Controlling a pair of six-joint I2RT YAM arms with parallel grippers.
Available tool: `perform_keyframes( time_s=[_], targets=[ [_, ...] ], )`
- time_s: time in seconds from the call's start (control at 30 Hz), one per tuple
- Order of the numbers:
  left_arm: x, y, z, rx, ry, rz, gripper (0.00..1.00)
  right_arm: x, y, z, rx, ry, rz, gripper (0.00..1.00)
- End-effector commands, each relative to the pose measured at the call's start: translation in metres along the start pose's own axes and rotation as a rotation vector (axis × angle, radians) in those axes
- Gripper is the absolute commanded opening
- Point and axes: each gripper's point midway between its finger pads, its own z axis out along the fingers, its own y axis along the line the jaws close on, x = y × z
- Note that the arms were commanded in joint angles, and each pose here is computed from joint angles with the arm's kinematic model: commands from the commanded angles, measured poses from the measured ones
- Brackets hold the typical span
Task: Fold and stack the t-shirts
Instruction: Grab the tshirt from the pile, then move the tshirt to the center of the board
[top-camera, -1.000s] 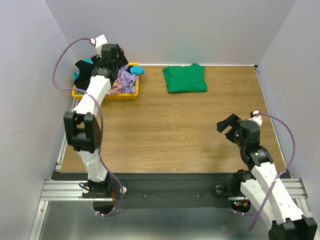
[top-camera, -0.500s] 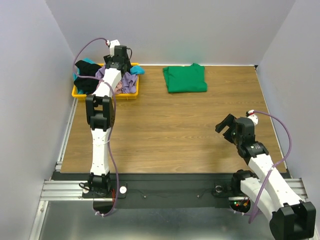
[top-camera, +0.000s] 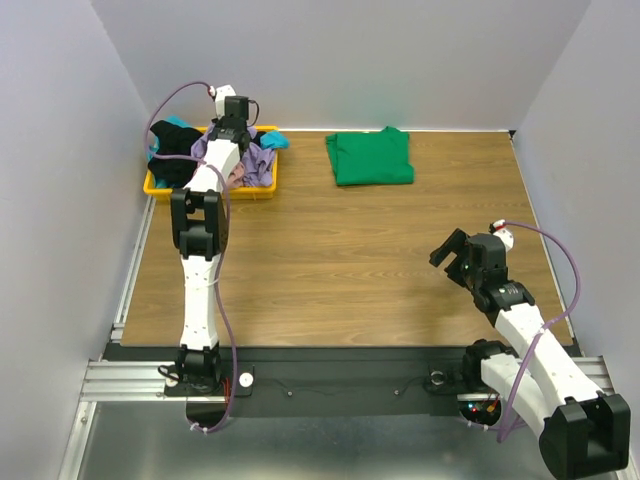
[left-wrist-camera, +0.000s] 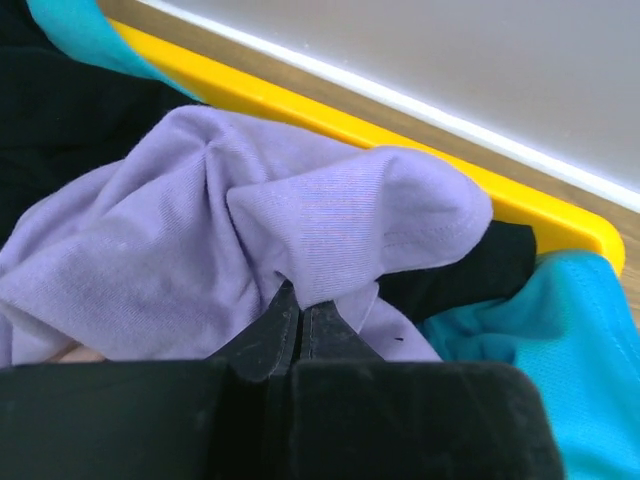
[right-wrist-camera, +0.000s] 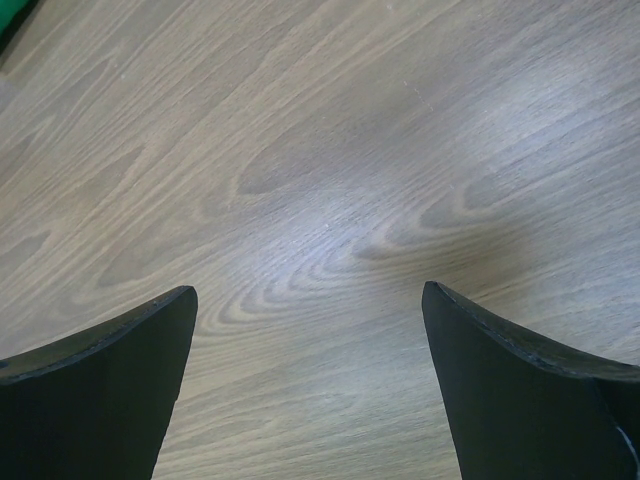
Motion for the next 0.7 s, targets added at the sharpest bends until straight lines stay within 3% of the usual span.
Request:
perform_keyframes(
  time_s=[0.0, 0.33, 0.67],
  targets=[
    [-0.119, -0.008, -0.074, 0.127, -0.245, -0.099, 0.00, -0.020, 0.015, -0.002, -0.045, -0.066, 0.003, 1.00],
    [-0.259, -0.009, -0.212, 0.338, -0.566, -0.218, 0.00, -0.020, 0.022, -0.006, -0.087, -0.056, -0.008, 1.00],
    [-0.351, -0.011, -0.359, 0.572, -0.829, -0.312, 0.00, -0.020, 0.025, -0.009, -0.104, -0.057, -0.001, 1.00]
  ],
)
